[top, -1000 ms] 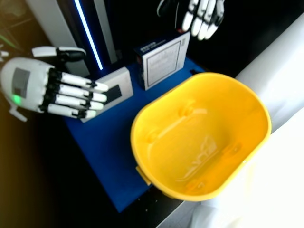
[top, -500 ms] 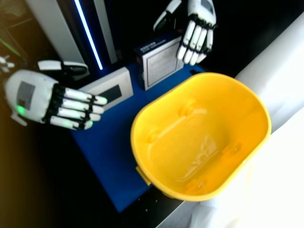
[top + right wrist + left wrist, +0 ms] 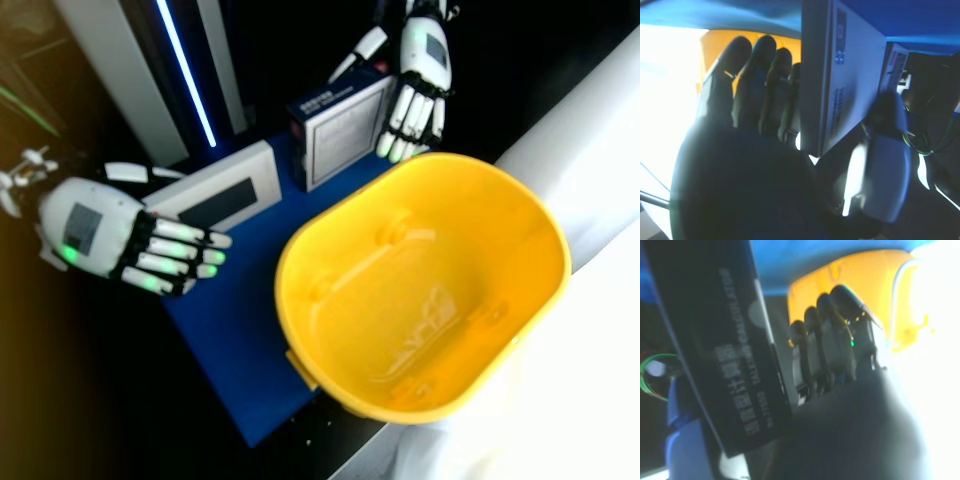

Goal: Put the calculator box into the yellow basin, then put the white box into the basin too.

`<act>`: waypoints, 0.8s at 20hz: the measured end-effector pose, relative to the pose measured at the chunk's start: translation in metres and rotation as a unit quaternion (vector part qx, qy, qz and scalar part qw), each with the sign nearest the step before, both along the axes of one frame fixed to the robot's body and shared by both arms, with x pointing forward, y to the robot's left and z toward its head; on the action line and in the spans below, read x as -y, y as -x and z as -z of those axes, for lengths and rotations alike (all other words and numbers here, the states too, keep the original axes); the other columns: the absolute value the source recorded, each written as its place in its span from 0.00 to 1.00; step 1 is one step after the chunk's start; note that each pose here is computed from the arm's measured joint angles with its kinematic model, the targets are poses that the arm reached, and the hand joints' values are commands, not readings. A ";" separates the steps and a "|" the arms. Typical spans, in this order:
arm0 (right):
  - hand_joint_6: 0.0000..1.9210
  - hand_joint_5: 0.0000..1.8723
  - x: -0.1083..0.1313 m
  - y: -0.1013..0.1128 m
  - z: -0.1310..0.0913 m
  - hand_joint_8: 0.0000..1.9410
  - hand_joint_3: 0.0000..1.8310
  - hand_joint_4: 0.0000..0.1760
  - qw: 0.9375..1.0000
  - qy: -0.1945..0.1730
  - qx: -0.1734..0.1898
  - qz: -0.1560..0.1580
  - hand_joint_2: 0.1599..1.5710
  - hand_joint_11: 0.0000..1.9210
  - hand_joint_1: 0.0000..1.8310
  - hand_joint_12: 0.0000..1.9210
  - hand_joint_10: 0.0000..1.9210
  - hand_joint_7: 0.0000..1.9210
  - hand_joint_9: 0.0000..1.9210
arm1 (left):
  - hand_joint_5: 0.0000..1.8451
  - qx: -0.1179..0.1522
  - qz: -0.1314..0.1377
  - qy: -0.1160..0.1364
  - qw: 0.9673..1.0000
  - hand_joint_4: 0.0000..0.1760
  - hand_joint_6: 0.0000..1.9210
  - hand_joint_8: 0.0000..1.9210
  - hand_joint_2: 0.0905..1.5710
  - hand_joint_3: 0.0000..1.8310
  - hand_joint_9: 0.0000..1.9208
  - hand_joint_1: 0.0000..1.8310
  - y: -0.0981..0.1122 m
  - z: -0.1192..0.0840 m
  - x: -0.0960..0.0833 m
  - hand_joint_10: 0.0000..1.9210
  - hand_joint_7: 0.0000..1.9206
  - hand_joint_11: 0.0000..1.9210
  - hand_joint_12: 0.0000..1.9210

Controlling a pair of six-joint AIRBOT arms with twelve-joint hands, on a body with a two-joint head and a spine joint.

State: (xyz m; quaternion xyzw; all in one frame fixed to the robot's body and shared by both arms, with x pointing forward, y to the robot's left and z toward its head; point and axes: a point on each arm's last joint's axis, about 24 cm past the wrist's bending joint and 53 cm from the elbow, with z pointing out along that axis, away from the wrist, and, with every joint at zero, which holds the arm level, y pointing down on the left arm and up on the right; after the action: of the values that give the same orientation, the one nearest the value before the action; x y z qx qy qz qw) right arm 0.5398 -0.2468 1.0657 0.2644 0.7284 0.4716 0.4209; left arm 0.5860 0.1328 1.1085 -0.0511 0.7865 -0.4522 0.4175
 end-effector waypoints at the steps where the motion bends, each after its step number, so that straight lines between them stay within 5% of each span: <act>1: 0.63 0.44 0.000 -0.001 -0.001 0.70 0.00 0.00 1.000 -0.003 0.000 0.000 0.75 0.24 0.73 0.87 0.78 0.39 0.34 | 0.44 0.001 0.001 0.005 1.000 0.00 0.63 0.52 0.74 0.01 0.46 0.63 0.001 -0.001 0.000 0.13 0.42 0.27 0.74; 2: 0.64 0.45 -0.001 -0.002 -0.002 0.70 0.00 0.00 1.000 -0.006 0.002 0.001 0.75 0.27 0.73 0.85 0.77 0.38 0.35 | 0.41 0.004 0.001 0.008 1.000 0.00 0.64 0.57 0.74 0.00 0.46 0.72 0.001 -0.003 0.000 0.58 0.44 0.36 0.72; 4: 0.65 0.44 -0.002 -0.001 -0.002 0.69 0.00 0.00 1.000 -0.005 0.002 0.001 0.75 0.29 0.73 0.85 0.77 0.39 0.36 | 0.40 0.005 -0.004 0.016 1.000 0.00 0.61 0.61 0.73 0.00 0.47 0.74 0.000 -0.004 -0.002 0.70 0.44 0.44 0.73; 7: 0.62 0.46 -0.002 -0.002 -0.004 0.65 0.00 0.00 1.000 -0.011 0.004 0.001 0.73 0.33 0.74 0.81 0.73 0.40 0.39 | 0.42 0.002 -0.009 0.043 0.999 0.00 0.58 0.65 0.74 0.00 0.40 0.74 0.000 -0.010 -0.003 0.77 0.45 0.32 0.85; 8: 0.59 0.48 -0.002 -0.002 -0.006 0.67 0.00 0.00 1.000 -0.018 0.006 0.002 0.73 0.33 0.67 0.81 0.63 0.41 0.40 | 0.41 0.000 -0.010 0.050 0.999 0.00 0.58 0.66 0.75 0.00 0.39 0.74 0.001 -0.012 -0.004 0.78 0.45 0.29 0.87; 12: 0.60 0.47 -0.005 -0.003 -0.023 0.66 0.00 0.10 0.999 -0.044 0.032 0.000 0.73 0.31 0.64 0.81 0.57 0.43 0.41 | 0.42 0.031 -0.004 0.082 0.996 0.00 0.58 0.64 0.74 0.00 0.41 0.74 0.006 -0.039 -0.005 0.75 0.45 0.32 0.82; 16: 0.58 0.48 -0.004 -0.004 -0.023 0.65 0.00 0.08 0.998 -0.048 0.033 0.004 0.72 0.28 0.65 0.81 0.56 0.44 0.40 | 0.45 0.111 0.005 0.152 0.982 0.00 0.59 0.57 0.72 0.00 0.46 0.74 0.013 -0.099 -0.007 0.67 0.46 0.36 0.73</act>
State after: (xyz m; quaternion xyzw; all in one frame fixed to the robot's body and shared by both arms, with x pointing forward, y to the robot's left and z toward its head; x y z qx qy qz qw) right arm 0.5434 -0.2427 1.0884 0.2710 0.6899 0.5127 0.4332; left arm 0.5734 0.1402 1.2071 -0.0596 0.6578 -0.5712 0.4873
